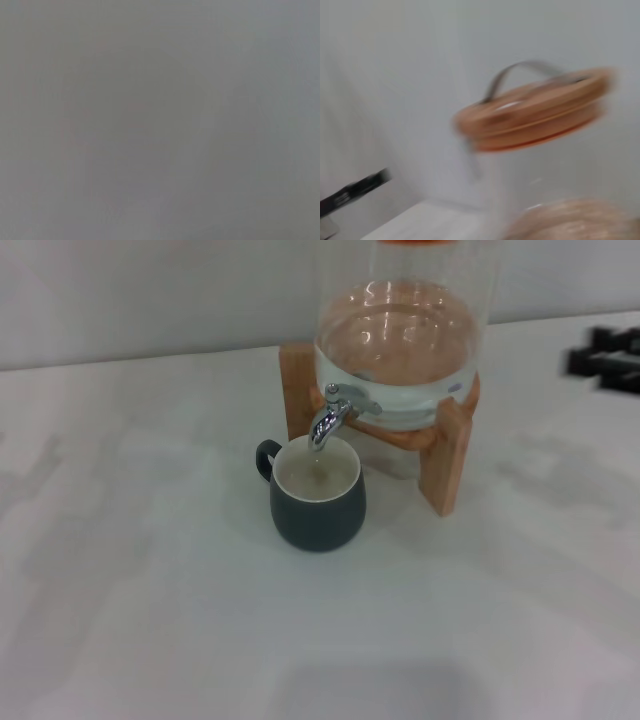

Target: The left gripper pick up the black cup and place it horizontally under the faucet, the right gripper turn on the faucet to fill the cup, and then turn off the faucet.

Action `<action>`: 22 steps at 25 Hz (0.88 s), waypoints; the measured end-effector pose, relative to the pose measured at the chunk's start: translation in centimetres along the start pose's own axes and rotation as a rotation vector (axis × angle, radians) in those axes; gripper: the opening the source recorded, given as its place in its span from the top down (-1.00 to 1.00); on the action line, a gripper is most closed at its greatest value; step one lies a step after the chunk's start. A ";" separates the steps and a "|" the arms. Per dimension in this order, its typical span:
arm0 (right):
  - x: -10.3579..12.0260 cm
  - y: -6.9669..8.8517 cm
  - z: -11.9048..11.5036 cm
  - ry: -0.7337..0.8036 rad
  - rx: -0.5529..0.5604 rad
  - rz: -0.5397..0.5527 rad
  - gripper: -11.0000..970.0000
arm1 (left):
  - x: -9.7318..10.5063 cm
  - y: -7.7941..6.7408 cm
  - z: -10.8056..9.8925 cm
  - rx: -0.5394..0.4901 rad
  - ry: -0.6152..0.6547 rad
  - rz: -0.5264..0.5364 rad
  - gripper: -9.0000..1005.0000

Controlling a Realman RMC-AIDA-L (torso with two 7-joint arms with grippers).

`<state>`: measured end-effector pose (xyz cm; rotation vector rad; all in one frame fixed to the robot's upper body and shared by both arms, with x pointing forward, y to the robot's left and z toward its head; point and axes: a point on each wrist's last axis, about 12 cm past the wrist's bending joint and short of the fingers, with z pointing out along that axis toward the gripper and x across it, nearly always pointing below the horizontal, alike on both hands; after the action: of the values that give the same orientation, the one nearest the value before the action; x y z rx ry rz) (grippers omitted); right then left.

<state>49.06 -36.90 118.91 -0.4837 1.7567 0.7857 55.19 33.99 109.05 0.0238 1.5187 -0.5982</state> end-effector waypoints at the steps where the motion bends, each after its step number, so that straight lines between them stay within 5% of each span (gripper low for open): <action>1: 0.1 -0.5 -0.6 -0.020 0.023 0.006 -0.45 | 0.0 0.0 0.1 0.000 0.000 -0.002 -0.75; 4: 0.6 -2.7 -3.0 -0.132 0.120 0.010 -0.45 | 0.3 -0.1 0.1 0.000 0.015 -0.011 -0.75; 11: 1.9 -5.5 -4.1 -0.287 0.225 0.071 -0.45 | 1.1 0.4 0.2 -0.027 0.106 -0.042 -0.75; 22: 4.7 -7.5 -5.1 -0.441 0.386 0.133 -0.45 | 1.7 0.6 -0.4 -0.042 0.140 -0.032 -0.75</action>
<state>49.11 -45.47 113.36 0.0659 1.4827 0.5698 54.89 34.03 107.18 0.0093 1.6694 -0.6006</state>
